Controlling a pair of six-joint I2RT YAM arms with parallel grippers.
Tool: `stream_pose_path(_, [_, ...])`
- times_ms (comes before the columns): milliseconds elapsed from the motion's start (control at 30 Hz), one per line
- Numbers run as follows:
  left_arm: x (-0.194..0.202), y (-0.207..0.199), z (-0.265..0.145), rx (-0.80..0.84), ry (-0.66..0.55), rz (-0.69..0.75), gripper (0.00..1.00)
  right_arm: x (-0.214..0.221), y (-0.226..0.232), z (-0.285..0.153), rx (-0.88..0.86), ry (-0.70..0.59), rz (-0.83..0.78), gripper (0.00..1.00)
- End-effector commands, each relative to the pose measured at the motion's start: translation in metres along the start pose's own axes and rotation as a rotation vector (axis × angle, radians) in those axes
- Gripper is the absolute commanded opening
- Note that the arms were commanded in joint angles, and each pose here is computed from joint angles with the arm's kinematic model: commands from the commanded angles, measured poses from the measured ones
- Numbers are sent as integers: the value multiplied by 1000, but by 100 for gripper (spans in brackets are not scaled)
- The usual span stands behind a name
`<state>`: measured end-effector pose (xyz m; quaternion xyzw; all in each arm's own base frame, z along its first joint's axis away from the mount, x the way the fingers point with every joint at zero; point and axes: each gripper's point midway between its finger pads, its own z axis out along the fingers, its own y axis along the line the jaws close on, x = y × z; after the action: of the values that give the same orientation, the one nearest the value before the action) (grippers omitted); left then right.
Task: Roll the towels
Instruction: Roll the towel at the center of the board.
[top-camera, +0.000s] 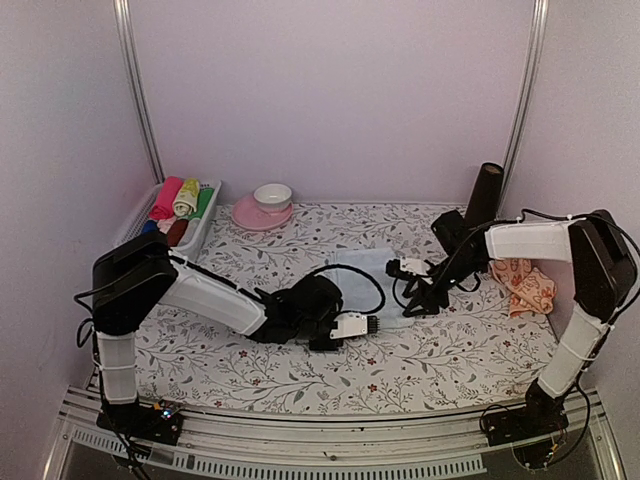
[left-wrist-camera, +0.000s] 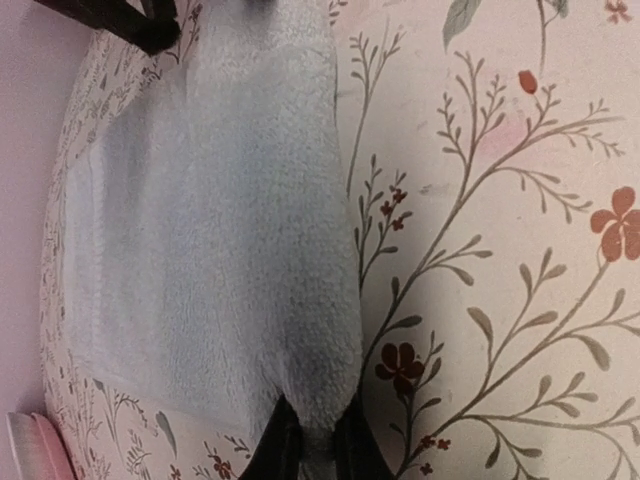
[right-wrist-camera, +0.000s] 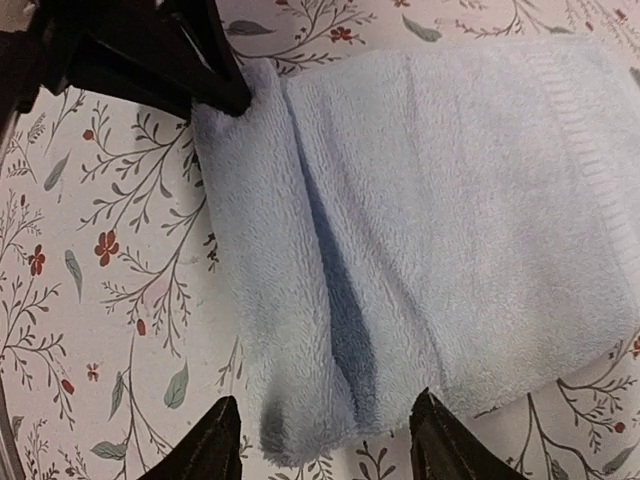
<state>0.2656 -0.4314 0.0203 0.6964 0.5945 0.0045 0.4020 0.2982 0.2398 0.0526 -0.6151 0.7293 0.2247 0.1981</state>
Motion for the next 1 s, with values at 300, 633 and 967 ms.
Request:
stream_pose_path(300, [5, -3, -9, 336, -74, -305, 3, -26, 57, -29, 146, -188, -527, 72])
stream_pose_path(633, [8, -4, -6, 482, -90, -428, 6, -22, 39, 14, 241, -76, -513, 69])
stream_pose_path(967, [9, -4, -6, 543, -102, -469, 7, -13, 25, 33, 328, 12, -516, 57])
